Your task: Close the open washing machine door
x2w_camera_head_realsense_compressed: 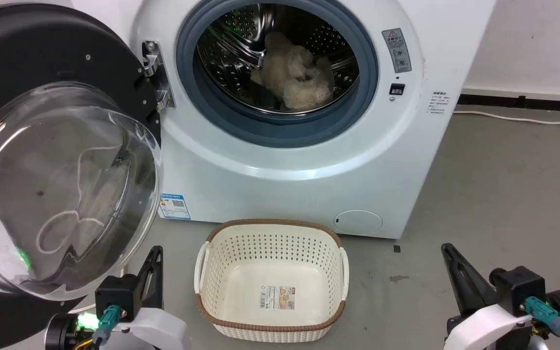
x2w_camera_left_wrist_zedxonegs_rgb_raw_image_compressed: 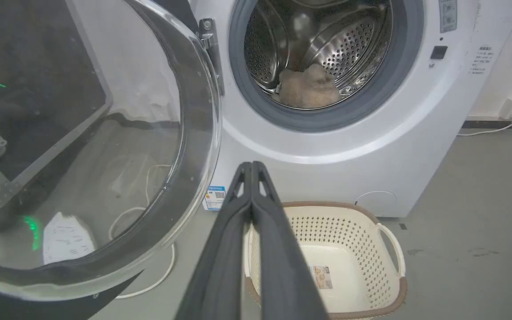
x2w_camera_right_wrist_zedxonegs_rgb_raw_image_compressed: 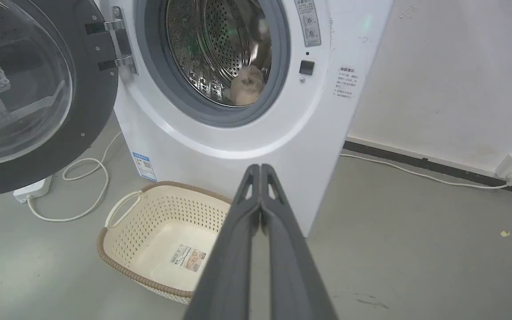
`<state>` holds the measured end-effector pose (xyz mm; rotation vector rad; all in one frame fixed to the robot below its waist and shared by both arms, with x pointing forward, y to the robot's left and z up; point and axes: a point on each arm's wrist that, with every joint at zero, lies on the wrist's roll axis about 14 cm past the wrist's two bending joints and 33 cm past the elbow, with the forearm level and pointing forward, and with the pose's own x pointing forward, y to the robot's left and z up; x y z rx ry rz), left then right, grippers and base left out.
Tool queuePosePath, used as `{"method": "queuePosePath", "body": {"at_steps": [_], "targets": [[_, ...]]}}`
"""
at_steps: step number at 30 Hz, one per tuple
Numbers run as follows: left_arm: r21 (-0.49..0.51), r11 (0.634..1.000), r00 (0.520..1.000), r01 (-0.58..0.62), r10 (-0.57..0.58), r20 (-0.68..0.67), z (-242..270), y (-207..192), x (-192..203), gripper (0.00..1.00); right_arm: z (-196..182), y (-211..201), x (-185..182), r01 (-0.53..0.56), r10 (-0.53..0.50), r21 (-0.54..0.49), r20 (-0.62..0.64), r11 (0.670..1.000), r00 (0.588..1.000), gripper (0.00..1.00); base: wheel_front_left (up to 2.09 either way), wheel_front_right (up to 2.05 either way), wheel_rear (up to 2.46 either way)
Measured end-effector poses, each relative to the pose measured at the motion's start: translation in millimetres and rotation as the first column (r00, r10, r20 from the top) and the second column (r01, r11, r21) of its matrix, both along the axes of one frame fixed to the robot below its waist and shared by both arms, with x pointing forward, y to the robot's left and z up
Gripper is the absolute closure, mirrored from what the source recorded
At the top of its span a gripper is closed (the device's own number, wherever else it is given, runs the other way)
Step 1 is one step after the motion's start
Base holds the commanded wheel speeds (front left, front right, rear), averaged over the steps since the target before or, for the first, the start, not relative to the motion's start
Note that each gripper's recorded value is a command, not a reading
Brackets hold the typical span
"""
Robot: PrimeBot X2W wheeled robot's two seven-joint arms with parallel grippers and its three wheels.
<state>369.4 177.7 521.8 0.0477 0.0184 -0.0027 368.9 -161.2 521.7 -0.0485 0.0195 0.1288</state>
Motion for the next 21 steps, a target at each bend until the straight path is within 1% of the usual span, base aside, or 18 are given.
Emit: {"method": "queuePosePath", "body": {"at_steps": [21], "targets": [[0.0, 1.0, 1.0, 0.0, 0.0, 0.0, 0.0, 0.1, 0.0, 1.0, 0.0, 0.2, 0.0, -0.001, 0.001, 0.0, 0.0, 1.0, 1.0, 1.0, 0.0, 0.0, 0.0]]}}
